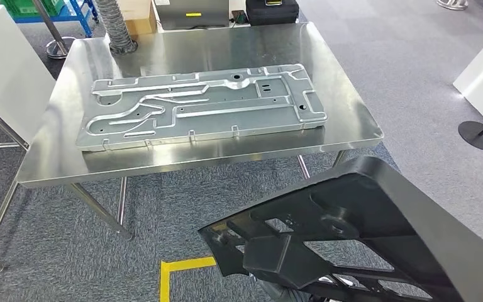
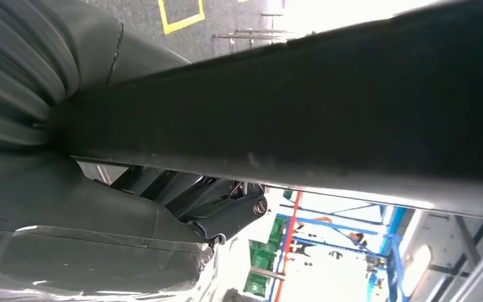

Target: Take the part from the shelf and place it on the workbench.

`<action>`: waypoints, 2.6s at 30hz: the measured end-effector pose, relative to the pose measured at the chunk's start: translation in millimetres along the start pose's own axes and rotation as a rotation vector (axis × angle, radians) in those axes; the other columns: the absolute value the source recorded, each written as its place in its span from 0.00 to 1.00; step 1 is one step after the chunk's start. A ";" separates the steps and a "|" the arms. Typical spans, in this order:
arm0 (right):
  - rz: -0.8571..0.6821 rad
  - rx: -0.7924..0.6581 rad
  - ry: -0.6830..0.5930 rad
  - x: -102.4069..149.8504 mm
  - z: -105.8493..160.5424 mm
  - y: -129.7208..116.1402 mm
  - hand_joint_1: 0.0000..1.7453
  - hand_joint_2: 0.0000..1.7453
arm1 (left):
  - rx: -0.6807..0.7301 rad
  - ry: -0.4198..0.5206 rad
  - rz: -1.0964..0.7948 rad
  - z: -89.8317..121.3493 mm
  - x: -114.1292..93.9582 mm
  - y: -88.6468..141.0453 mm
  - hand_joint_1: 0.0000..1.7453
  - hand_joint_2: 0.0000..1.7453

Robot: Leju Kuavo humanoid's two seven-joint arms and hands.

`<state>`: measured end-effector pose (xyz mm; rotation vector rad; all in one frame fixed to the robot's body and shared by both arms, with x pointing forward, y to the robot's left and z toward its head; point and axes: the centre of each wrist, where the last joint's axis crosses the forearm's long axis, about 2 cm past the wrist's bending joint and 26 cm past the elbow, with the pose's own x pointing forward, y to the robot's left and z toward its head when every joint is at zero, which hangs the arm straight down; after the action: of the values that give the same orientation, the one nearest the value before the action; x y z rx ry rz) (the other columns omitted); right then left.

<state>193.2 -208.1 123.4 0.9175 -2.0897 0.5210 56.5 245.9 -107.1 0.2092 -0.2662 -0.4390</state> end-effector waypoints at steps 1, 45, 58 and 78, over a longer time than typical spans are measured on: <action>0.000 -0.001 -0.001 0.2 0.0 0.1 1.00 1.00 | 0.000 -0.001 0.000 0.0 0.4 0.0 0.00 1.00; 0.255 0.067 -0.056 63.9 -9.2 -106.8 1.00 1.00 | 0.000 -0.014 0.001 -1.5 7.6 3.8 0.00 1.00; 0.406 0.011 0.013 98.0 4.4 -166.3 1.00 1.00 | -0.001 -0.041 -0.002 -0.4 5.1 0.5 0.00 1.00; 0.601 -0.116 0.269 116.3 -7.2 -276.9 1.00 1.00 | 0.010 -0.059 -0.013 -1.5 13.6 3.6 0.00 1.00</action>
<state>354.6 -435.6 235.0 0.1227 -2.0976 0.7697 70.1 243.3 -104.8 0.2083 -0.3254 -0.4571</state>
